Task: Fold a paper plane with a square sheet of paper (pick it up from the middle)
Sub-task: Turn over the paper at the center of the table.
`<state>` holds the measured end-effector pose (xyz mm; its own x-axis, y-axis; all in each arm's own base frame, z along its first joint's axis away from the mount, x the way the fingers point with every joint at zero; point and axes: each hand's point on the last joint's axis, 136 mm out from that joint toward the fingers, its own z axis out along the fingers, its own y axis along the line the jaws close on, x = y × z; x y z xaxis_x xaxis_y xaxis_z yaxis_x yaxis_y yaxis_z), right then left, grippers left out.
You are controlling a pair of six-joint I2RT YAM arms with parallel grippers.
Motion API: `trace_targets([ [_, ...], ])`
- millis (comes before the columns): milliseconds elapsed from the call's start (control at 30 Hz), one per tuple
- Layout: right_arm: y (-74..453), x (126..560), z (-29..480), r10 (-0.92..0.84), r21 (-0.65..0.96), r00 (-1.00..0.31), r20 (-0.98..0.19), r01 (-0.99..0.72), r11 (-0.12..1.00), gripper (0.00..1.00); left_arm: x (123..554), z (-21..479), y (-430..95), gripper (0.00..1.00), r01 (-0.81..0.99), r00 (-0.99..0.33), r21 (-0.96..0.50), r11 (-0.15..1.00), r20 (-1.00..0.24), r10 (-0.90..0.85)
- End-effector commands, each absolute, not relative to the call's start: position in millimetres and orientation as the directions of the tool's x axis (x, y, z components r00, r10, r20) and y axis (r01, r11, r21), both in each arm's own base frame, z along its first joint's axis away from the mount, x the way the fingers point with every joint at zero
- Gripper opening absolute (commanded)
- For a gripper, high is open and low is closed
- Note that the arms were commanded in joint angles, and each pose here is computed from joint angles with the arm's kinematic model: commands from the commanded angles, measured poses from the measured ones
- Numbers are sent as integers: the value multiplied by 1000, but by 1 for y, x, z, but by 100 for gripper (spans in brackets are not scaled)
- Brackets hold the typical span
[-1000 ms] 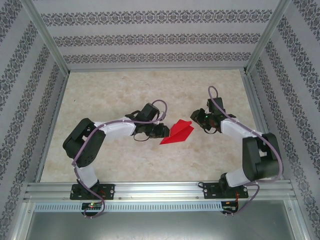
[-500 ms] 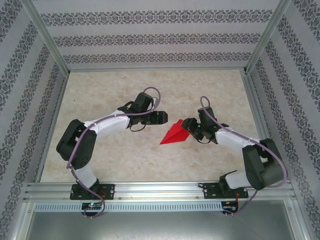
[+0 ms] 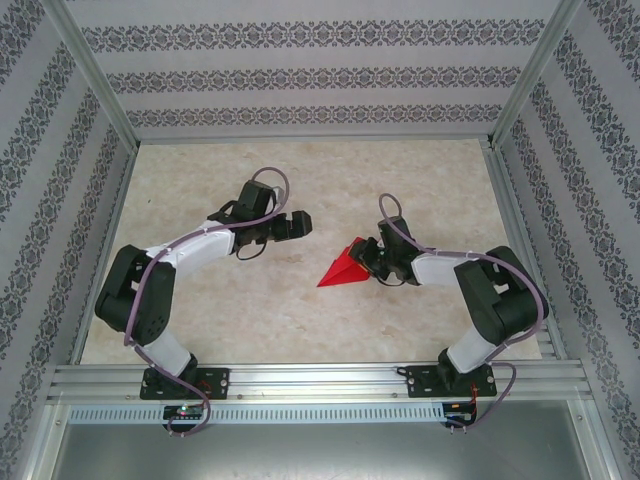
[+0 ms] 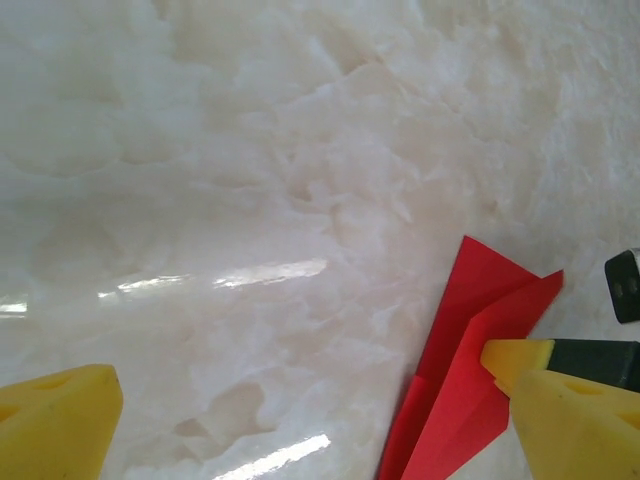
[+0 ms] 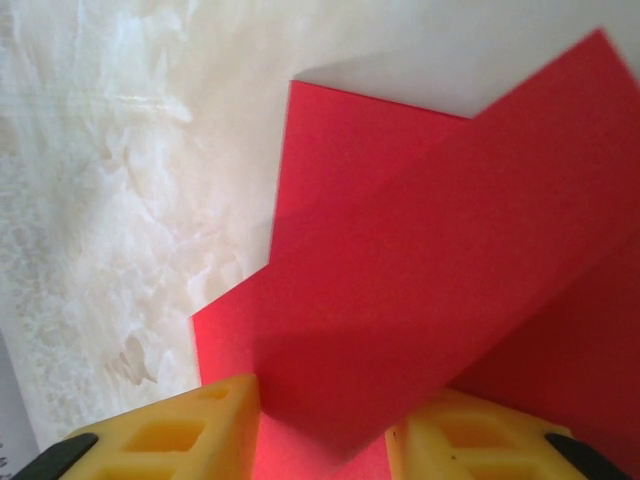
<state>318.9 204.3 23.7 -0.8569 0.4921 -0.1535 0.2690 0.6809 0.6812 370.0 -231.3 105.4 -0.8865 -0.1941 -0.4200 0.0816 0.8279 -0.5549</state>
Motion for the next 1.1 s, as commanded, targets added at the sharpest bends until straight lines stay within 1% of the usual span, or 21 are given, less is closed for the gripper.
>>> trace_targets([
  [0,223,335,39,498,748,-849,-176,213,628,31,379,118,-218,100,27,-862,-582,813,-425,-276],
  [167,227,343,51,502,781,-838,-212,163,603,13,379,118,-216,99,-12,-866,-624,781,-384,-320],
  [233,228,347,65,496,797,-834,-243,119,591,10,377,118,-214,100,-33,-873,-651,759,-350,-339],
  [300,232,351,85,476,826,-835,-276,48,562,10,375,121,-216,100,-30,-888,-696,718,-311,-338],
  [367,240,355,112,442,867,-844,-303,-52,495,9,369,128,-223,100,-2,-910,-761,649,-267,-317],
  [500,251,360,164,387,915,-858,-337,-202,348,9,358,151,-240,100,81,-931,-841,534,-255,-261],
  [667,263,366,208,340,928,-871,-354,-283,243,9,346,181,-257,100,159,-940,-913,377,-256,-225],
  [833,277,367,233,309,934,-883,-352,-313,172,10,334,202,-278,100,222,-947,-932,286,-276,-163],
  [900,285,365,235,290,936,-891,-350,-315,159,10,333,209,-284,95,233,-948,-938,257,-278,-156],
  [967,291,363,235,273,938,-899,-343,-312,151,10,332,220,-290,87,253,-946,-944,210,-287,-150],
  [1067,294,364,230,267,944,-907,-325,-294,150,10,332,229,-294,76,276,-942,-944,181,-303,-146],
])
